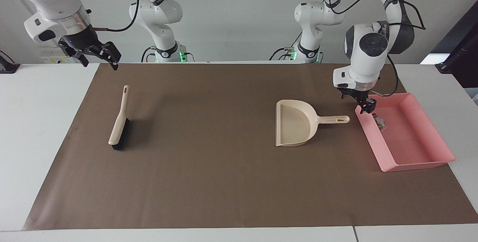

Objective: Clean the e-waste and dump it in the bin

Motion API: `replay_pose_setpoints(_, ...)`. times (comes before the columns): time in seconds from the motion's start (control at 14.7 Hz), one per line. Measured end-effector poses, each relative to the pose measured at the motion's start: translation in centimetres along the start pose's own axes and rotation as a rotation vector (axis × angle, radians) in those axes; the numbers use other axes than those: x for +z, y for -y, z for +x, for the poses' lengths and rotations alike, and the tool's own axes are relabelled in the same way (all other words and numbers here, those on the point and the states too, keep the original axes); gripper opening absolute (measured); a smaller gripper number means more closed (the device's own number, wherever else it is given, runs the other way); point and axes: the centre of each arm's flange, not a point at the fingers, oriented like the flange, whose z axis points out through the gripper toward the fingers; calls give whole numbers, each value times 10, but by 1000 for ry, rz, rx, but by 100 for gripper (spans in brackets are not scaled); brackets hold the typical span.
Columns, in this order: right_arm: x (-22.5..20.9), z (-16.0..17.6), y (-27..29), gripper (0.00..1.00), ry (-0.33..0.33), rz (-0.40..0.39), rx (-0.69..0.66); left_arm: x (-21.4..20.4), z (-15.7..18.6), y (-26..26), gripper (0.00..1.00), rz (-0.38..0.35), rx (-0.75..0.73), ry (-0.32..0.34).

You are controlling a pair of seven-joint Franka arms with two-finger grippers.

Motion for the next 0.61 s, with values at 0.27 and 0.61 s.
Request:
replay_pose_setpoints(0.27,10,-9,-1,100,9,3,4,0,-22,10,100,-85,-356,-46)
replay_pose_setpoints(0.61,8,-16,16,100,-23,-3,-18,-14,-66,42,100,-210,-794,-148)
